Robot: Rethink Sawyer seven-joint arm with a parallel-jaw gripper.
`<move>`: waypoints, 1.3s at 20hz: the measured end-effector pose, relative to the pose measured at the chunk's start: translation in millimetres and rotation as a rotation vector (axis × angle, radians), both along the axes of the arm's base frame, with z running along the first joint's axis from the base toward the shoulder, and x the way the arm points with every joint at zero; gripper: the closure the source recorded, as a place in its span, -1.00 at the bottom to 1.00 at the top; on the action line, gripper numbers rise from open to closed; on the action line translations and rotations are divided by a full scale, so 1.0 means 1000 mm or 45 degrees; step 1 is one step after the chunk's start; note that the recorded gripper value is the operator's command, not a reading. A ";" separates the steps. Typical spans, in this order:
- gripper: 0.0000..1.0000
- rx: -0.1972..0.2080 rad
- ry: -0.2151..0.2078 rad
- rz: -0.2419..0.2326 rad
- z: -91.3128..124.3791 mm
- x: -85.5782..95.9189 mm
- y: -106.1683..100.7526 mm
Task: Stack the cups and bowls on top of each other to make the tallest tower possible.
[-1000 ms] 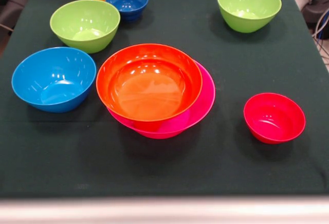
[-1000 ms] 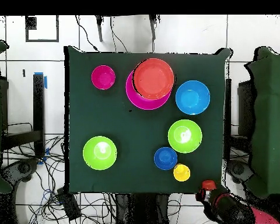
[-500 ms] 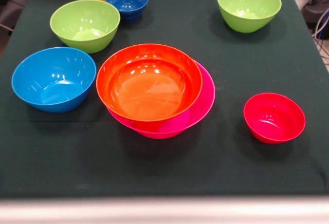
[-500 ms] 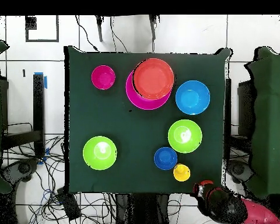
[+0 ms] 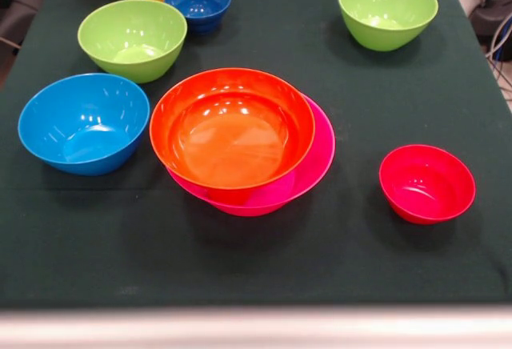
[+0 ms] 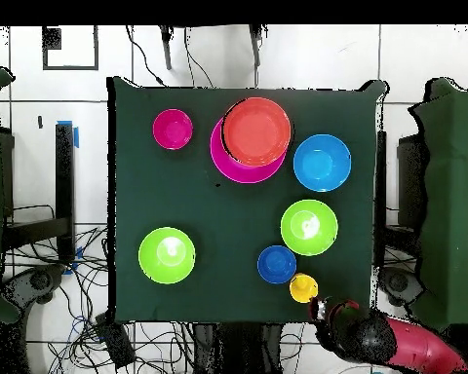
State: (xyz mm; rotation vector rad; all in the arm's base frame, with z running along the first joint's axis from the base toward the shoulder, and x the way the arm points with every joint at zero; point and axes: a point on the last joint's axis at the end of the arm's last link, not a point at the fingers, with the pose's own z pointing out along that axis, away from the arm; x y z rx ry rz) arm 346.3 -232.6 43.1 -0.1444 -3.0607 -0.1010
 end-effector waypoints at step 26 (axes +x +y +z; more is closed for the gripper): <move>-1.00 0.044 0.002 -0.011 -0.007 0.026 0.023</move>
